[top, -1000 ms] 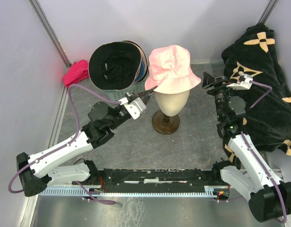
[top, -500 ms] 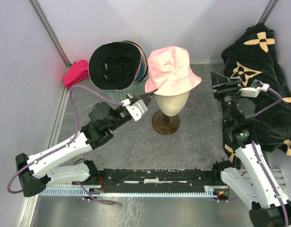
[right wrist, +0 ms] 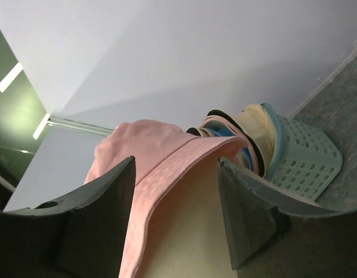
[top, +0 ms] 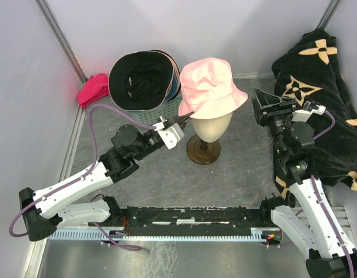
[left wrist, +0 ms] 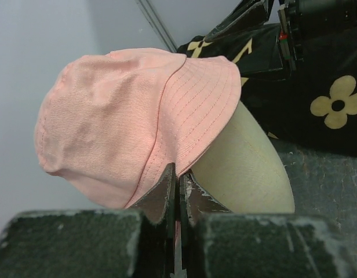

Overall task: Stack the hats
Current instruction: Place the hat on the hat stand.

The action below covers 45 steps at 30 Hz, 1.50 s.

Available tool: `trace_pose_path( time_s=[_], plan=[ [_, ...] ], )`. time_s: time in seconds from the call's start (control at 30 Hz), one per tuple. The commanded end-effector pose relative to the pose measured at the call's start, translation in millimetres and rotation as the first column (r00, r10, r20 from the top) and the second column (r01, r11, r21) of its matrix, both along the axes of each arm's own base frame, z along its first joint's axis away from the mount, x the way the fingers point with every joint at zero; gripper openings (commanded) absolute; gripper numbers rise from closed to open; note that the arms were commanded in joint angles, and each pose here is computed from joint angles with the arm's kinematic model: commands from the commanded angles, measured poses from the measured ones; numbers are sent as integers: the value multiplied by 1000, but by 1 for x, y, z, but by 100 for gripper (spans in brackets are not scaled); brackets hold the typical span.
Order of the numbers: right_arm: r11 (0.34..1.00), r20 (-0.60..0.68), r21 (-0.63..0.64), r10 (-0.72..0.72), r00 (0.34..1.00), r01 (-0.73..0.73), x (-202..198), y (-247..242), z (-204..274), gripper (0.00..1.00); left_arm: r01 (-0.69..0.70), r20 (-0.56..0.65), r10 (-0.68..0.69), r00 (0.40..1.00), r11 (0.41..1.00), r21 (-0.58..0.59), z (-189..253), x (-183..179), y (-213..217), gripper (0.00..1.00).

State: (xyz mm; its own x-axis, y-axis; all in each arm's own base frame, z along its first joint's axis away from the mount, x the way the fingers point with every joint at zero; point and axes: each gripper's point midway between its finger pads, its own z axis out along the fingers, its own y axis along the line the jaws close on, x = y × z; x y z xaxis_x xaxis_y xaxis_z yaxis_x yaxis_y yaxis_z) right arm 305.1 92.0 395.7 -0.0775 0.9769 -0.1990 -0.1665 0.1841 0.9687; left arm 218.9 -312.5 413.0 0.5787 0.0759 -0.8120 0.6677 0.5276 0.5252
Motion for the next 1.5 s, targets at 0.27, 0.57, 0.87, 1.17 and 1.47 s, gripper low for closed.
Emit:
trace_pose_path(
  time_s=[0.27, 0.57, 0.87, 1.17, 1.47],
  plan=[
    [975, 38, 122, 183, 982, -186, -16, 28, 20, 67, 20, 43, -20, 999, 1000, 13, 3, -6, -2, 3],
    [959, 82, 117, 250, 965, -258, -13, 45, 32, 66, 23, 46, -24, 999, 999, 26, -1, -4, -5, 3],
    [946, 106, 151, 273, 956, -287, -10, 50, 36, 48, 12, 47, -14, 999, 999, 37, -4, -2, -5, 3],
    [937, 96, 163, 297, 950, -309, -15, 53, 24, 1, -9, 45, 7, 999, 999, 36, -6, 0, -1, 3],
    [936, 89, 145, 311, 946, -321, -27, 52, 5, 1, -26, 26, 26, 999, 1000, 8, -7, -2, 8, 3]
  ],
)
